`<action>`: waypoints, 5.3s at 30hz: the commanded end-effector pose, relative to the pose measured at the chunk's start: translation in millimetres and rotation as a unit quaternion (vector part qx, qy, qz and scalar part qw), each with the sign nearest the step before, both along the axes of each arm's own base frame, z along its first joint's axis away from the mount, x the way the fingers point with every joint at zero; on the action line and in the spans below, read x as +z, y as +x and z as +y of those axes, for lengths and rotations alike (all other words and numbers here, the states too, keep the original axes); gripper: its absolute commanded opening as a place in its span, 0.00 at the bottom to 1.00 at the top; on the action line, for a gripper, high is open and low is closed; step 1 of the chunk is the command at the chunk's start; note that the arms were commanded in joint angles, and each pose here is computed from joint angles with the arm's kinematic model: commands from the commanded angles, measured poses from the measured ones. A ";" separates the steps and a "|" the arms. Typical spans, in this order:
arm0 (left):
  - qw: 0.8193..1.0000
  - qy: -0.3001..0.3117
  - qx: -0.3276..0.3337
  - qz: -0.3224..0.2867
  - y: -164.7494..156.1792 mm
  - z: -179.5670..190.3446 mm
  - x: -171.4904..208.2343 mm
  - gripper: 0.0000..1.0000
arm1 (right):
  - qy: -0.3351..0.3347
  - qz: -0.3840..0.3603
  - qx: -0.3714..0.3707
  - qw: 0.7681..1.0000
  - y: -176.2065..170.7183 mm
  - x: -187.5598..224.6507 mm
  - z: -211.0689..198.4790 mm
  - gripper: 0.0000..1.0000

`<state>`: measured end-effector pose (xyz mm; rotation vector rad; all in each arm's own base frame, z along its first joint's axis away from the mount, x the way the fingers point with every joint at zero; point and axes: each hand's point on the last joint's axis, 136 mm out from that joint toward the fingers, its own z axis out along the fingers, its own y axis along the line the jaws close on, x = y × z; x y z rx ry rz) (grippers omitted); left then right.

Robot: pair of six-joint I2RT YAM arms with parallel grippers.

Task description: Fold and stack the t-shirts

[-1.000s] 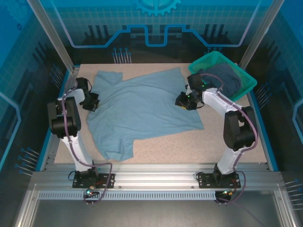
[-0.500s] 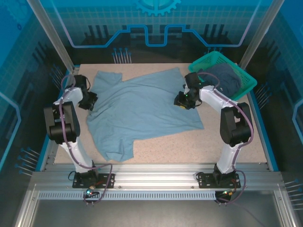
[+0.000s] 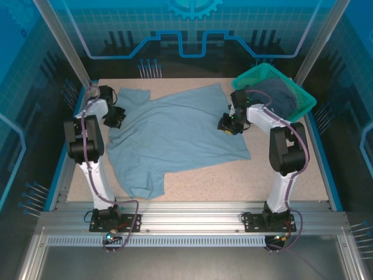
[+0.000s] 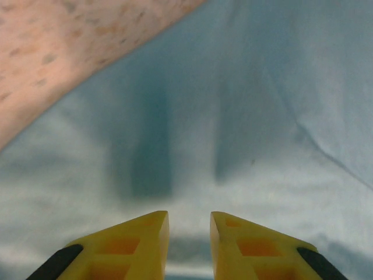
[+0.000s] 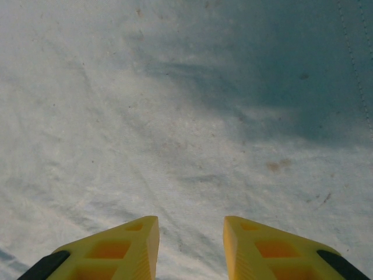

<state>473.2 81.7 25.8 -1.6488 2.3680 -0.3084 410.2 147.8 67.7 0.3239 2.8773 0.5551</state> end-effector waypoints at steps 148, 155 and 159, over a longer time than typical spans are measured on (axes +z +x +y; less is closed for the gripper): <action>0.988 -0.018 -0.089 0.123 -294.0 -144.4 -15.6 0.07 | 0.031 0.089 -0.141 0.985 -97.3 6.7 -57.2 0.42; 0.993 0.018 -0.043 0.111 -315.9 -122.0 23.7 0.00 | 0.002 0.100 -0.192 0.976 -94.4 -8.7 -70.3 0.39; 0.994 0.007 -0.029 0.102 -320.2 -123.1 22.8 0.00 | -0.022 0.118 -0.227 0.966 -94.8 -19.8 -83.2 0.39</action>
